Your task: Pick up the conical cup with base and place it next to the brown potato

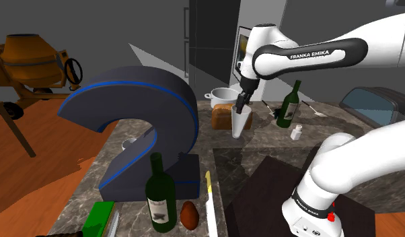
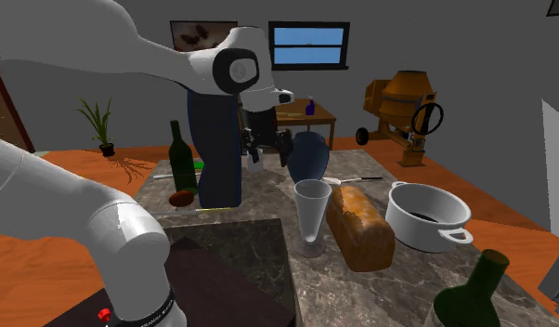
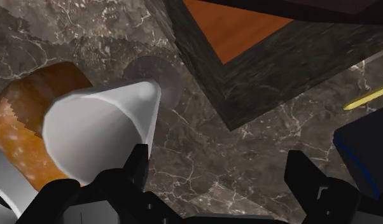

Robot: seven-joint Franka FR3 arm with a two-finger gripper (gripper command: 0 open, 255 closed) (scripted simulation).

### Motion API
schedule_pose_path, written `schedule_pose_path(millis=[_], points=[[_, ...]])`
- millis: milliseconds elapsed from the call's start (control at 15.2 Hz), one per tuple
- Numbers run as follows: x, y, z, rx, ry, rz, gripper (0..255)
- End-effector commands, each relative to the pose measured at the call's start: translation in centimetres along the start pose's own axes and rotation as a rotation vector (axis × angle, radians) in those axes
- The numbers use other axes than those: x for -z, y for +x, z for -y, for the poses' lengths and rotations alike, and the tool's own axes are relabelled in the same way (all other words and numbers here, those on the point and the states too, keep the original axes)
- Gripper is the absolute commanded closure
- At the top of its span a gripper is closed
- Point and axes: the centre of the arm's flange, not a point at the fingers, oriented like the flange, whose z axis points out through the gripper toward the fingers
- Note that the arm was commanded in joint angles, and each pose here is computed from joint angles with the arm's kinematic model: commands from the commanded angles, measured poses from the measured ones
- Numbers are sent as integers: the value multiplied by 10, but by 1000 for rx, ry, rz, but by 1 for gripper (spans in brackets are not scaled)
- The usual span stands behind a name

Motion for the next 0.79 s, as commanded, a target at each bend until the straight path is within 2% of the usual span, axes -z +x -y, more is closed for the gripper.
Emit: schedule_pose_path(millis=[0,330,726], points=[[-18,6,-15,20,-23,-5,0],[-57,25,-50,62,-71,-10,0],[-89,25,-52,62,-71,-10,0]])
